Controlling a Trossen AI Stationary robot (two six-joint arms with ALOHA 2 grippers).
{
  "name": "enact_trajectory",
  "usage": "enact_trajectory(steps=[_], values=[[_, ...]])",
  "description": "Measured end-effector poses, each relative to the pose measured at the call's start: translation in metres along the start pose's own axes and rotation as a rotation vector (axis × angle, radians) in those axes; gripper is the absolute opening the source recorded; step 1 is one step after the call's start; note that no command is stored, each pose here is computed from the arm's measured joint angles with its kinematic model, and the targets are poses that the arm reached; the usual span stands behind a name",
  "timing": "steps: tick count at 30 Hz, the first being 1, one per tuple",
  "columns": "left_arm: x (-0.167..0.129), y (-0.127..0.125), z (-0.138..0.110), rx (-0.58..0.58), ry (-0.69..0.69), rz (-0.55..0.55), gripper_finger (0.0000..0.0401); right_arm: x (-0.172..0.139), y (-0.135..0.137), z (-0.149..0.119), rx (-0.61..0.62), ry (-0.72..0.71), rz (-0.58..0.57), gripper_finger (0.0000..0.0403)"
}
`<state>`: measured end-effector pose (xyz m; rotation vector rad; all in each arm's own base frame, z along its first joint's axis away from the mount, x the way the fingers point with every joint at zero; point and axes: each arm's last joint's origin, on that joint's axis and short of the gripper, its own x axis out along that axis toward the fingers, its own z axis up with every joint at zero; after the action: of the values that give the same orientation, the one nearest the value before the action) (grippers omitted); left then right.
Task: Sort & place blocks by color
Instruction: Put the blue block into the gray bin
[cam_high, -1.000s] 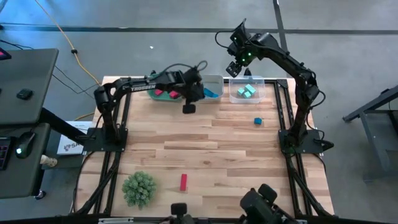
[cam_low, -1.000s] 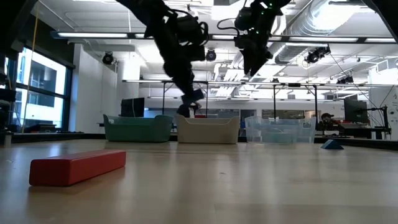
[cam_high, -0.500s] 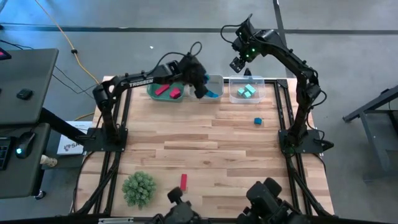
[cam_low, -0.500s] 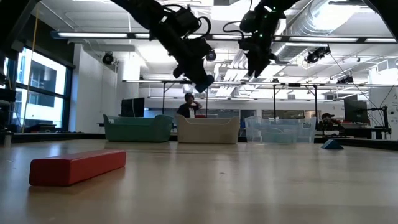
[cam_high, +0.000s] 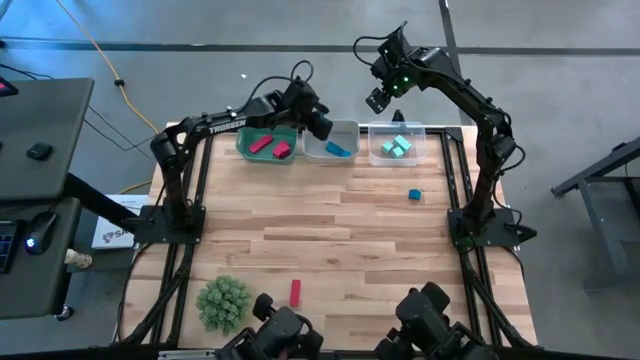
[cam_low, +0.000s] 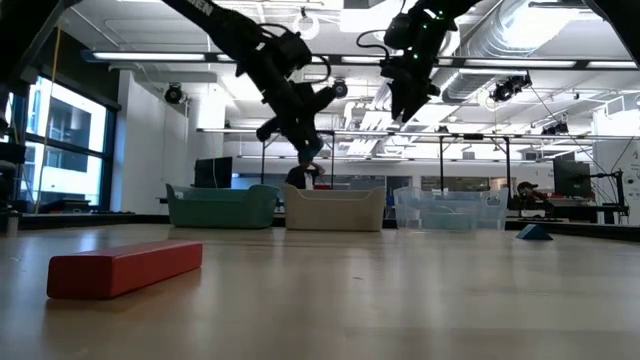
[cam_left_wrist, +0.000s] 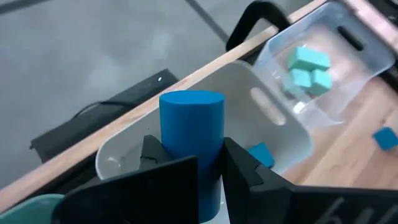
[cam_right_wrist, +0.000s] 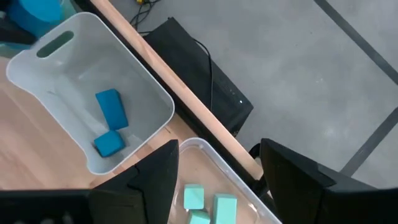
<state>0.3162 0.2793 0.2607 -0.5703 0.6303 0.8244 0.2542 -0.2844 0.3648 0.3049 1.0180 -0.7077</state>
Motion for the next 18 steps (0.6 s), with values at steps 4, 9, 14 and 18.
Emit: enact_trajectory(steps=[4, 9, 14, 18], values=[[0.015, 0.002, -0.007, -0.019, 0.039, 0.006, 0.0000, 0.000, 0.000, 0.000, -0.002, -0.003, 0.000, 0.0216], [0.031, 0.001, -0.017, -0.017, 0.088, 0.006, 0.0000, 0.000, 0.000, 0.001, -0.002, -0.008, -0.001, 0.0216], [0.048, 0.002, -0.027, -0.034, 0.149, -0.009, 0.0000, 0.000, 0.000, 0.001, -0.002, -0.008, -0.001, 0.0216], [0.058, 0.004, -0.033, -0.036, 0.176, -0.007, 0.0000, 0.000, 0.000, 0.001, -0.002, -0.007, -0.001, 0.0216]])
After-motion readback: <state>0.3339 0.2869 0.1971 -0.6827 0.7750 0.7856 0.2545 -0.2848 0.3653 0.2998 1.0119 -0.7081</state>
